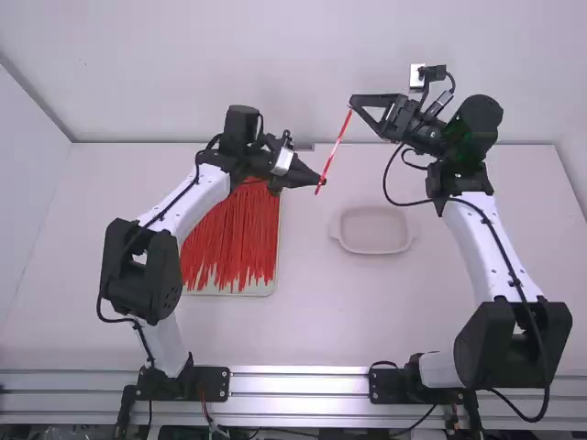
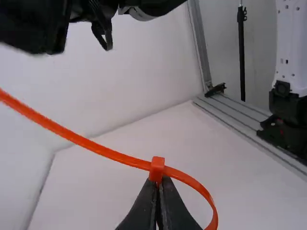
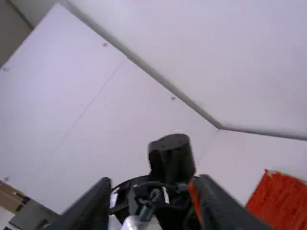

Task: Fasten the cable tie

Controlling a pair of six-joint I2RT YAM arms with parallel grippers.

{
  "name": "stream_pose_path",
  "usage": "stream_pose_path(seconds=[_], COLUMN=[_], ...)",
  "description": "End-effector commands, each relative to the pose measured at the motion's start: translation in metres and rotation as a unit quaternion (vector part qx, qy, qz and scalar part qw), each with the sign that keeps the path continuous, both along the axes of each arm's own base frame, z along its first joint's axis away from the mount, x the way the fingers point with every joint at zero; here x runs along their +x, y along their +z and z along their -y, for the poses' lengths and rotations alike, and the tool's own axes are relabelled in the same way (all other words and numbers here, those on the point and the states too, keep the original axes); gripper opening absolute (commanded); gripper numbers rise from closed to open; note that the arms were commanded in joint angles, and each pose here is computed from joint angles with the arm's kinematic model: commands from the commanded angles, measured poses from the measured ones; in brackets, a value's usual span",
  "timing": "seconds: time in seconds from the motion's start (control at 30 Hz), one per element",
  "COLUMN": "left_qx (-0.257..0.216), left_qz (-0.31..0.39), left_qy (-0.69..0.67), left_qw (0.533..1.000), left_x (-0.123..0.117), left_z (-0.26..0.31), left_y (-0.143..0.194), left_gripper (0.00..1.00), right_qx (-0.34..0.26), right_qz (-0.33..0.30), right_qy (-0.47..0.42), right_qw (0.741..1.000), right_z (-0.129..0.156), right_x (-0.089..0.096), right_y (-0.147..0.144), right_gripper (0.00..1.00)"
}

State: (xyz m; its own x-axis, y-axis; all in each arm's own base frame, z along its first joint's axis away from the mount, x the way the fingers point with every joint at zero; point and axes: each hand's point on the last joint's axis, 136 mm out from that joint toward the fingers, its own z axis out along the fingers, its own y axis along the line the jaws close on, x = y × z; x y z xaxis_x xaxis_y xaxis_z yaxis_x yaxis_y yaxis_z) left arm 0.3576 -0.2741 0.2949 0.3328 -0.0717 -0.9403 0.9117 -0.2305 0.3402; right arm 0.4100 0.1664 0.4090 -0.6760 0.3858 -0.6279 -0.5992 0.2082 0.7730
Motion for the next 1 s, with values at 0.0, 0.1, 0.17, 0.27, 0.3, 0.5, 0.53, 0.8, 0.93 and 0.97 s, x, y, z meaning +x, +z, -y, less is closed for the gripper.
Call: stream_pose_path(seconds=[0.0, 0.1, 0.17, 0.27, 0.3, 0.5, 0.53, 0.8, 0.93, 0.97], left_qx=[0.006, 0.003, -0.001, -0.005, -0.006, -0.022, -0.022, -0.02, -0.02, -0.019], left_qz=[-0.048, -0.036, -0.02, -0.002, 0.0, 0.018, 0.02, 0.009, 0.007, 0.005], left_qy=[-0.002, 0.005, 0.01, 0.018, 0.024, 0.053, 0.053, 0.048, 0.041, 0.041], left_qw=[0.999, 0.999, 1.0, 1.0, 1.0, 0.998, 0.998, 0.999, 0.999, 0.999], left_x=[0.003, 0.01, 0.015, 0.021, 0.023, 0.029, 0.028, 0.026, 0.022, 0.022], left_z=[-0.005, -0.009, -0.012, -0.017, -0.018, -0.019, -0.019, -0.017, -0.011, -0.01], left_y=[0.007, 0.015, 0.024, 0.039, 0.044, 0.068, 0.069, 0.069, 0.069, 0.068], left_gripper=[0.02, 0.02, 0.02, 0.02, 0.02, 0.02, 0.02, 0.02, 0.02, 0.02], right_qx=[-0.021, -0.033, -0.041, -0.048, -0.051, -0.064, -0.065, -0.065, -0.064, -0.064], right_qz=[0.032, 0.017, 0.006, -0.008, -0.011, -0.015, -0.012, -0.007, -0.008, -0.007], right_qy=[0.001, 0.008, 0.016, 0.034, 0.037, 0.058, 0.063, 0.073, 0.082, 0.083], right_qw=[0.999, 0.999, 0.999, 0.998, 0.998, 0.996, 0.996, 0.995, 0.995, 0.994], right_z=[-0.007, -0.013, -0.014, -0.02, -0.022, -0.037, -0.041, -0.049, -0.056, -0.057], right_x=[-0.003, -0.004, -0.006, -0.012, -0.013, -0.021, -0.024, -0.028, -0.032, -0.032], right_y=[0.004, -0.008, -0.016, -0.024, -0.027, -0.036, -0.036, -0.035, -0.034, -0.034], right_gripper=[0.71, 0.77, 0.78, 0.8, 0.8, 0.73, 0.7, 0.56, 0.5, 0.47])
